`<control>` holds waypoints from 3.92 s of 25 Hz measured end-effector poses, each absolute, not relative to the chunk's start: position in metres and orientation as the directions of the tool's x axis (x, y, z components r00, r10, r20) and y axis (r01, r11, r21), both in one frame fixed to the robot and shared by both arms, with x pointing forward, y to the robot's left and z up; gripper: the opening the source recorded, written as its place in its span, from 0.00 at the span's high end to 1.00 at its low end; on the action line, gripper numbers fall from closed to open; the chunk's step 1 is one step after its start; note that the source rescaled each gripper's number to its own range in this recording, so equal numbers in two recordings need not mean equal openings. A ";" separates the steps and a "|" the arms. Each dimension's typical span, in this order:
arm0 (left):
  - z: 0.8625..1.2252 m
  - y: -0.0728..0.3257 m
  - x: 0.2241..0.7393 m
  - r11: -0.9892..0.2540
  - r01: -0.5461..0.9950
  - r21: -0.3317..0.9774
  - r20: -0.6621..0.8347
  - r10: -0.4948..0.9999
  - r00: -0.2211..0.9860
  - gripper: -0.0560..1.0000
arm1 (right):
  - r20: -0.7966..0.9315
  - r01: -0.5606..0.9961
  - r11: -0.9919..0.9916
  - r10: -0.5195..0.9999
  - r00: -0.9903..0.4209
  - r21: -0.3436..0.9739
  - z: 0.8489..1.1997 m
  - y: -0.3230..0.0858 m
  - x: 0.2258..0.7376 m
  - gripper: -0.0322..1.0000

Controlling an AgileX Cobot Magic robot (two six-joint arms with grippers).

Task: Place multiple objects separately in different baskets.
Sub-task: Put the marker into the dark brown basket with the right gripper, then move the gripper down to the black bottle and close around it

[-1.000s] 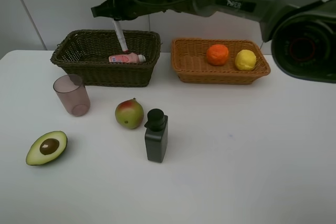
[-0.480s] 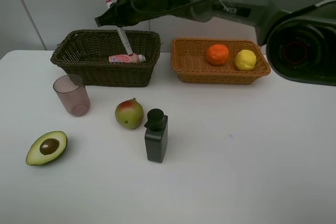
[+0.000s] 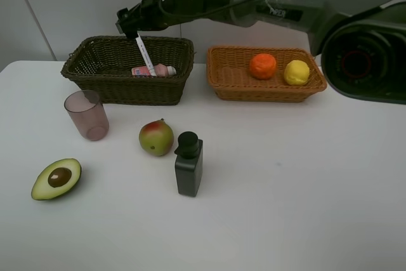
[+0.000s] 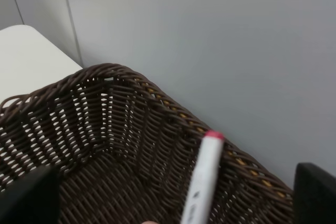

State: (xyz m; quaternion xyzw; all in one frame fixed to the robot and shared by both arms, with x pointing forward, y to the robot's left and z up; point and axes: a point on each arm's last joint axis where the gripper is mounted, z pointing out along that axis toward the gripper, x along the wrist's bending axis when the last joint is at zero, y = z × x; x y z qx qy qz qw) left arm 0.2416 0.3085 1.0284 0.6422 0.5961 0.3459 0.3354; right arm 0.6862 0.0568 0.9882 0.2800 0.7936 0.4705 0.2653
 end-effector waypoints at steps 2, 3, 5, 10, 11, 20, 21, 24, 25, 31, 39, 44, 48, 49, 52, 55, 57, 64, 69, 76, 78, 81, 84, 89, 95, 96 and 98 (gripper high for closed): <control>1.028 0.309 0.242 -0.064 0.534 0.843 0.044 0.998 0.050 0.00 | -0.160 0.191 0.400 0.694 -0.702 0.896 0.988 0.057 0.686 0.03; 1.028 0.309 0.242 -0.064 0.534 0.843 0.044 0.998 0.050 0.00 | -0.165 0.187 0.402 0.694 -0.701 0.897 0.989 0.057 0.687 0.02; 1.028 0.309 0.242 -0.064 0.534 0.843 0.044 0.998 0.050 0.00 | -0.169 0.183 0.403 0.694 -0.700 0.897 0.989 0.057 0.687 0.01; 1.028 0.309 0.242 -0.064 0.534 0.843 0.044 0.998 0.050 0.00 | -0.174 0.179 0.406 0.692 -0.700 0.896 0.989 0.057 0.687 0.01; 1.028 0.309 0.242 -0.064 0.534 0.843 0.044 0.998 0.050 0.00 | -0.175 0.178 0.407 0.691 -0.701 0.896 0.989 0.057 0.686 0.00; 1.028 0.309 0.242 -0.064 0.534 0.843 0.044 0.998 0.050 0.00 | -0.176 0.159 0.402 0.676 -0.716 0.902 1.019 0.059 0.674 0.00; 1.028 0.309 0.242 -0.064 0.534 0.843 0.044 0.998 0.050 0.00 | -0.175 0.159 0.404 0.674 -0.718 0.901 1.026 0.058 0.672 0.00; 1.028 0.309 0.242 -0.064 0.534 0.843 0.044 0.998 0.050 0.00 | -0.168 0.179 0.426 0.659 -0.733 0.887 1.043 0.054 0.665 0.00; 1.028 0.309 0.242 -0.064 0.534 0.843 0.044 0.998 0.050 0.00 | -0.165 0.189 0.438 0.652 -0.740 0.879 1.049 0.052 0.661 0.00; 1.028 0.309 0.242 -0.064 0.534 0.843 0.044 0.998 0.050 0.00 | -0.105 0.286 0.447 0.669 -0.735 0.847 1.088 0.036 0.642 0.00; 1.028 0.309 0.242 -0.064 0.534 0.843 0.044 0.998 0.050 0.00 | -0.098 0.458 0.503 0.744 -0.661 0.732 1.115 0.011 0.617 0.00; 1.028 0.309 0.242 -0.064 0.534 0.843 0.044 0.998 0.050 0.00 | -0.076 0.593 0.506 0.796 -0.600 0.626 1.112 0.006 0.602 0.00; 1.028 0.309 0.242 -0.064 0.534 0.843 0.044 0.998 0.050 0.00 | -0.073 0.712 0.460 0.862 -0.502 0.531 1.106 0.004 0.590 0.00; 1.028 0.309 0.242 -0.064 0.534 0.843 0.044 0.998 0.050 0.00 | -0.074 0.729 0.441 0.876 -0.476 0.524 1.106 0.006 0.587 0.00; 1.028 0.309 0.242 -0.064 0.534 0.843 0.044 0.998 0.050 0.00 | -0.051 0.760 0.383 0.906 -0.421 0.524 1.105 0.014 0.578 0.00; 1.028 0.309 0.242 -0.064 0.534 0.843 0.044 0.998 0.050 0.00 | -0.013 0.797 0.333 0.926 -0.378 0.504 1.098 0.022 0.566 0.00; 1.028 0.309 0.242 -0.064 0.534 0.843 0.044 0.998 0.050 0.00 | 0.009 0.828 0.291 0.942 -0.337 0.478 1.091 0.023 0.560 0.00; 1.028 0.309 0.242 -0.064 0.534 0.843 0.044 0.998 0.050 0.00 | 0.027 0.926 0.188 0.978 -0.208 0.329 1.050 0.016 0.546 0.00; 1.028 0.309 0.242 -0.064 0.534 0.843 0.044 0.998 0.050 0.00 | -0.002 0.958 0.145 0.989 -0.149 0.246 1.025 0.010 0.539 0.00; 1.028 0.309 0.242 -0.064 0.534 0.843 0.044 0.998 0.050 0.00 | -0.014 0.986 0.086 0.996 -0.085 0.141 0.996 0.004 0.527 0.00; 1.028 0.309 0.242 -0.064 0.534 0.843 0.044 0.998 0.050 0.00 | 0.002 0.990 0.075 0.997 -0.075 0.118 0.986 0.004 0.523 0.00; 1.028 0.309 0.242 -0.064 0.534 0.843 0.044 0.998 0.050 0.00 | 0.020 0.993 0.065 0.998 -0.067 0.096 0.972 0.002 0.519 0.00; 1.028 0.309 0.242 -0.064 0.534 0.843 0.044 0.998 0.050 0.00 | 0.031 0.996 0.055 0.998 -0.057 0.075 0.961 0.001 0.515 0.00; 1.028 0.309 0.242 -0.064 0.534 0.843 0.044 0.998 0.050 0.00 | 0.038 0.998 0.042 0.998 -0.044 0.048 0.950 -0.002 0.510 0.00; 1.028 0.309 0.242 -0.064 0.534 0.843 0.044 0.998 0.050 0.00 | 0.045 0.997 0.063 0.997 -0.065 0.045 0.947 0.004 0.501 0.00; 1.028 0.309 0.242 -0.064 0.534 0.843 0.044 0.998 0.050 0.00 | 0.048 0.997 0.067 0.996 -0.070 0.048 0.947 0.006 0.500 0.00; 1.028 0.309 0.242 -0.064 0.534 0.843 0.044 0.998 0.050 0.00 | 0.064 0.997 0.068 0.995 -0.070 0.045 0.947 0.009 0.497 0.00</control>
